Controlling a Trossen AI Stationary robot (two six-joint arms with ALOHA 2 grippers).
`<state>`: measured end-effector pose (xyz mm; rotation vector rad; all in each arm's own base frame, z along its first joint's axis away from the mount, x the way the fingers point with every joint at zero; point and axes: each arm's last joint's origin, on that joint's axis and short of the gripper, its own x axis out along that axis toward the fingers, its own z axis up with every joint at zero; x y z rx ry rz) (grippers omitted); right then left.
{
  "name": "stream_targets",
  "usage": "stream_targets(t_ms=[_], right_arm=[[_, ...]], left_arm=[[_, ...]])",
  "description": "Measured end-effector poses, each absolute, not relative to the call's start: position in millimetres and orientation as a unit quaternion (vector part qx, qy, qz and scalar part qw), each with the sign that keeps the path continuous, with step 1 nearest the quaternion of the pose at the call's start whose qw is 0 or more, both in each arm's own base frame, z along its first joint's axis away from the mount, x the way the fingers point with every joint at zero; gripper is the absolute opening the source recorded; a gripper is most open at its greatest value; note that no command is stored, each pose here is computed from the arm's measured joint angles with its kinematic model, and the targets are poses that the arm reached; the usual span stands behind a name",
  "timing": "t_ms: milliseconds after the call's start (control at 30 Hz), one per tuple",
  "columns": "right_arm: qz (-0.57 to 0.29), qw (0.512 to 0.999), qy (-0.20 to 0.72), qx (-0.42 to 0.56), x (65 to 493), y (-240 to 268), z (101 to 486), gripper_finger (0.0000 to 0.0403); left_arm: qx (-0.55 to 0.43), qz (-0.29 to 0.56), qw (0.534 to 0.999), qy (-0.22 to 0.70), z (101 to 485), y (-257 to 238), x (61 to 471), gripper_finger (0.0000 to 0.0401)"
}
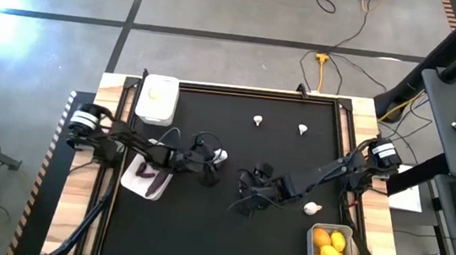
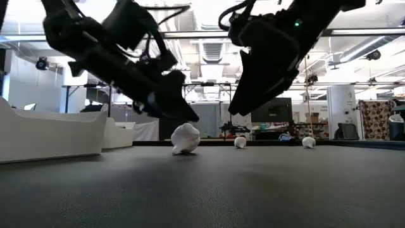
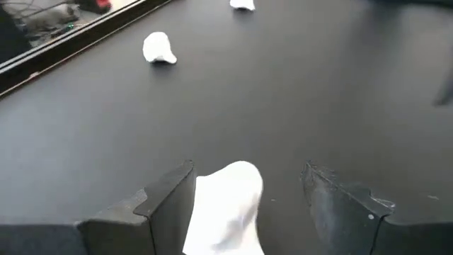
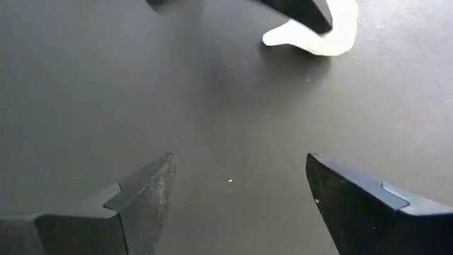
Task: Sort produce into baskets
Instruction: Put the garlic into the top white bin
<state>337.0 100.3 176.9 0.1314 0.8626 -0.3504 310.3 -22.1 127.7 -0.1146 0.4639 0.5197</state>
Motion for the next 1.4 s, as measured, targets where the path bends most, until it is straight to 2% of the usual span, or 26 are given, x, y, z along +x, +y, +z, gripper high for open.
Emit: stream_targets(t_ms=[133,567,700,933,1033,1233,1400], right_arm=[[-0.170,0.894,0.409,0.069,334.0,108.9,176.8,0.0310],[-0.192,0.897,0.396,0.051,329.1,115.5,174.7,0.0298],[-0.199,0.897,0.393,0.047,328.7,114.9,174.4,0.0299],[-0.201,0.896,0.392,0.049,328.7,114.8,174.2,0.0306],[-0.199,0.897,0.393,0.045,328.7,114.7,174.2,0.0309],[-0.197,0.897,0.394,0.039,328.7,114.7,174.2,0.0304],[-0.196,0.897,0.395,0.038,328.7,114.7,174.2,0.0296]], left_arm=[[-0.043,0.295,0.928,0.224,115.1,-21.3,320.7,0.0236],[-0.035,0.320,0.916,0.239,105.5,-19.9,323.2,0.0236],[-0.036,0.327,0.913,0.241,106.5,-19.6,322.0,0.0258],[-0.040,0.336,0.905,0.259,100.4,-19.4,317.2,0.0320],[-0.041,0.340,0.904,0.255,101.2,-18.7,317.4,0.0330],[-0.041,0.351,0.903,0.245,99.4,-17.5,324.0,0.0323],[-0.037,0.358,0.898,0.254,89.3,-14.4,333.7,0.0290]])
